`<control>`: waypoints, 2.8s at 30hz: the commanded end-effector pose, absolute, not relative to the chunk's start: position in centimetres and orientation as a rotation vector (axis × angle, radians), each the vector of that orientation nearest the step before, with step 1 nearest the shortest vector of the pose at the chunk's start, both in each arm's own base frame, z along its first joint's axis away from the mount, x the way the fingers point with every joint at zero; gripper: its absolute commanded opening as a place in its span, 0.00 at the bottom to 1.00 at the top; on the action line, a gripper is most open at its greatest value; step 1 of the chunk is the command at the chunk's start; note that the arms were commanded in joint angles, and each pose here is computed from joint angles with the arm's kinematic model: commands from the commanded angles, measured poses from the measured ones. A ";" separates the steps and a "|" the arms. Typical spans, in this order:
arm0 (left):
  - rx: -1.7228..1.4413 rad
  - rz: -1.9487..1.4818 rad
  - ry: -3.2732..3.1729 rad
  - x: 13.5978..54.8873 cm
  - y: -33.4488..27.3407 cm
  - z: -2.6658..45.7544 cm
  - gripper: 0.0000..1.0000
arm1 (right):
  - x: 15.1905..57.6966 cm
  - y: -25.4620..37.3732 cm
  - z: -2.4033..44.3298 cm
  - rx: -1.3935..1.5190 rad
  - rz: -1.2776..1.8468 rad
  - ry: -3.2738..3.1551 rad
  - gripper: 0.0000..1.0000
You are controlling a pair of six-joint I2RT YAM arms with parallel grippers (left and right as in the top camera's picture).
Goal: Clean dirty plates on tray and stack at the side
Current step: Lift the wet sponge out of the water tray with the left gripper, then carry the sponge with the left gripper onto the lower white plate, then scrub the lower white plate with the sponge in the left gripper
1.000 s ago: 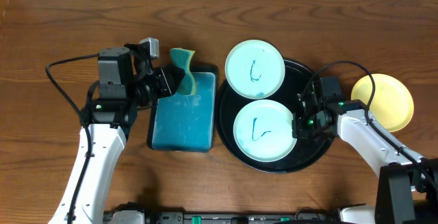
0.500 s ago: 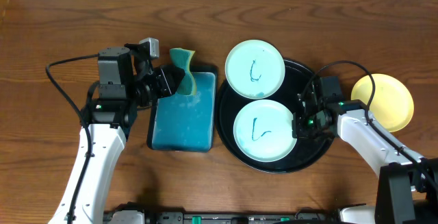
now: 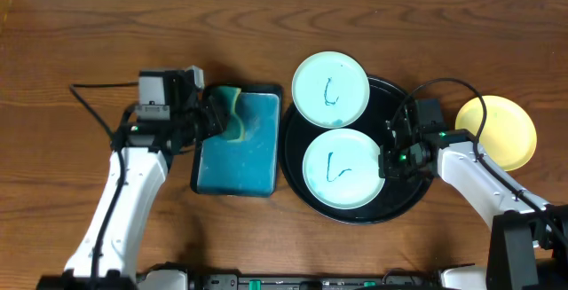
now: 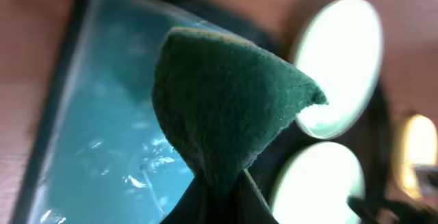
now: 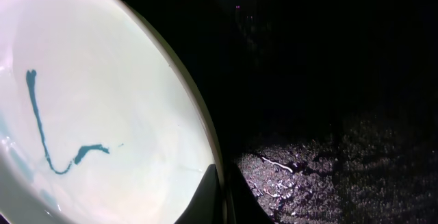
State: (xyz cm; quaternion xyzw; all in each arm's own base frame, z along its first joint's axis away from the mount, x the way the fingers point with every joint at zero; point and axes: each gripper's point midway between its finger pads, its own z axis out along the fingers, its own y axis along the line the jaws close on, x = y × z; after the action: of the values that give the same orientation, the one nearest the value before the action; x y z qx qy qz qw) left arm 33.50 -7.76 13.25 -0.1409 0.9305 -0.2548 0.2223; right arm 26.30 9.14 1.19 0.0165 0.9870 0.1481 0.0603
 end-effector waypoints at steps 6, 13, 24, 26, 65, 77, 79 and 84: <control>-0.605 -0.524 2.757 32.7 -6.5 7.0 0.07 | 26.2 9.2 1.3 0.052 0.437 2.982 0.01; -0.542 -0.423 2.785 32.4 -7.2 6.3 0.08 | 26.2 9.2 1.3 0.052 0.437 2.982 0.01; -0.353 -0.219 2.830 31.6 -9.0 7.3 0.07 | 26.3 9.2 1.3 0.052 0.438 2.980 0.01; -0.293 -0.207 2.825 31.7 -9.9 7.9 0.07 | 26.3 9.2 1.3 0.051 0.438 2.979 0.01; 0.508 -0.380 2.833 24.3 -32.3 -0.1 0.08 | 23.2 9.8 0.0 0.143 0.450 3.081 0.01; 0.106 -0.022 2.899 27.8 -23.9 -1.3 0.08 | 23.2 9.8 0.0 0.143 0.450 3.081 0.01; 0.039 -0.005 2.934 27.3 -23.2 -1.4 0.07 | 23.2 9.8 0.0 0.143 0.450 3.081 0.01; 0.033 -0.177 3.089 24.2 -24.9 -1.7 0.08 | 23.2 9.7 -0.1 0.143 0.445 3.080 0.01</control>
State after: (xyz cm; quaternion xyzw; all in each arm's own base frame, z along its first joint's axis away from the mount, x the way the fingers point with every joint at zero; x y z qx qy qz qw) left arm 26.69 -27.42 1.36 0.0445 0.9905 -0.0898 0.0940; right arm 23.65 10.09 0.19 0.0463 0.9858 0.1607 0.0133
